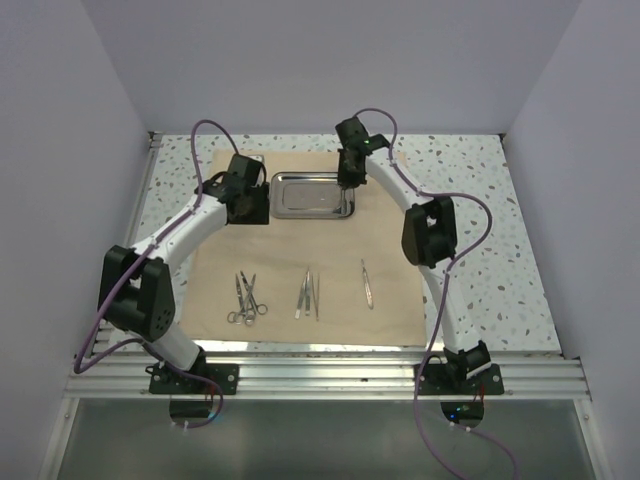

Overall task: Open and lay out the surgical kit
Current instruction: Pick up the medical item from the container, then place the medical item in the surgical kit.

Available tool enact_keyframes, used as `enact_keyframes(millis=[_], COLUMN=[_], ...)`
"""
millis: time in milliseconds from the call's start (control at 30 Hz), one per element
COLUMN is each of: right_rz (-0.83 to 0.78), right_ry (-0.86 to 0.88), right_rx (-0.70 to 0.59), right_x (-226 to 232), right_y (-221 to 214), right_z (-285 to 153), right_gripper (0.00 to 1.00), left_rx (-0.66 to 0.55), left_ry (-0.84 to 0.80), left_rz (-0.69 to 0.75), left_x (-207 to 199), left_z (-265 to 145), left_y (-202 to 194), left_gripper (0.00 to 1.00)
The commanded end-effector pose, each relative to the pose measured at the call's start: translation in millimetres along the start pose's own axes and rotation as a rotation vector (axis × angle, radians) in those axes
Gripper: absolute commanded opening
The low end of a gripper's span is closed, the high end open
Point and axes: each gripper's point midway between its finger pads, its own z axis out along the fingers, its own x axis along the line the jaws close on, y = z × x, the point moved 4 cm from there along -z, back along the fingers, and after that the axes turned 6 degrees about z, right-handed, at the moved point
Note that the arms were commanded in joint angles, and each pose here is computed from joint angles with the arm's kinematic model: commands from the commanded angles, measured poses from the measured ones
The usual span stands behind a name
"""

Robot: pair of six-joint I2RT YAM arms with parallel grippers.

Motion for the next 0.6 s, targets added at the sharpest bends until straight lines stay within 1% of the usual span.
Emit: enact_keyframes(millis=[0, 100, 167, 200, 233, 267, 300, 333, 367, 400, 433, 467, 500, 533, 567], right_rz=[0.000, -0.007, -0.015, -0.024, -0.019, -0.018, -0.028, -0.020, -0.018, -0.027, -0.026, -0.020, -0.028, -0.031, -0.029], right_ry=[0.023, 0.028, 0.021, -0.001, 0.019, 0.017, -0.012, 0.032, 0.034, 0.010, 0.012, 0.035, 0.015, 0.034, 0.065], right_rx=[-0.076, -0.080, -0.086, -0.050, -0.082, -0.078, -0.012, -0.066, -0.058, -0.006, -0.007, -0.033, 0.011, 0.020, -0.005], right_x=[2.5, 2.6, -0.8, -7.8, -7.3, -11.6, -25.0, -22.0, -26.7, -40.1, -44.0, -45.9, -57.4, -58.3, -58.9], right_y=[24.1, 25.9, 26.5, 14.0, 19.1, 14.7, -10.2, -4.2, -12.2, -36.3, -42.4, -44.0, -65.6, -74.2, -76.8], right_z=[-43.0, -51.7, -65.1, -62.0, -82.1, -87.1, -77.6, -104.2, -108.1, -104.3, -109.2, -130.7, -127.1, -130.2, -148.1], right_gripper=[0.00, 0.00, 0.00, 0.00, 0.00, 0.00, 0.00, 0.00, 0.00, 0.00, 0.00, 0.00, 0.00, 0.00, 0.00], left_rx=[-0.051, -0.051, -0.055, -0.060, -0.062, -0.068, -0.072, -0.075, -0.079, -0.082, -0.085, -0.087, -0.088, -0.097, -0.102], left_ry=[-0.019, -0.022, -0.023, -0.022, -0.020, -0.019, -0.018, -0.015, -0.013, -0.013, -0.014, -0.012, -0.013, -0.016, -0.019], left_rz=[-0.025, -0.026, -0.022, -0.022, -0.020, -0.019, -0.016, -0.014, -0.013, -0.012, -0.007, -0.006, -0.005, -0.006, -0.003], left_x=[0.7, 1.0, 0.4, 0.9, 1.1, 1.2, 1.2, 1.1, 1.1, 0.6, -0.1, -0.3, -1.0, -1.5, -2.3], left_z=[-11.9, -12.7, -12.9, -13.0, -12.4, -12.3, -11.7, -10.8, -9.4, -8.4, -7.1, -6.4, -4.1, -4.1, -3.3], left_y=[7.9, 7.5, 8.6, 9.9, 10.3, 12.2, 13.5, 16.1, 17.8, 19.7, 23.3, 25.2, 27.2, 31.3, 34.0], left_gripper=[0.53, 0.53, 0.53, 0.53, 0.53, 0.53, 0.53, 0.54, 0.54, 0.54, 0.54, 0.54, 0.55, 0.57, 0.59])
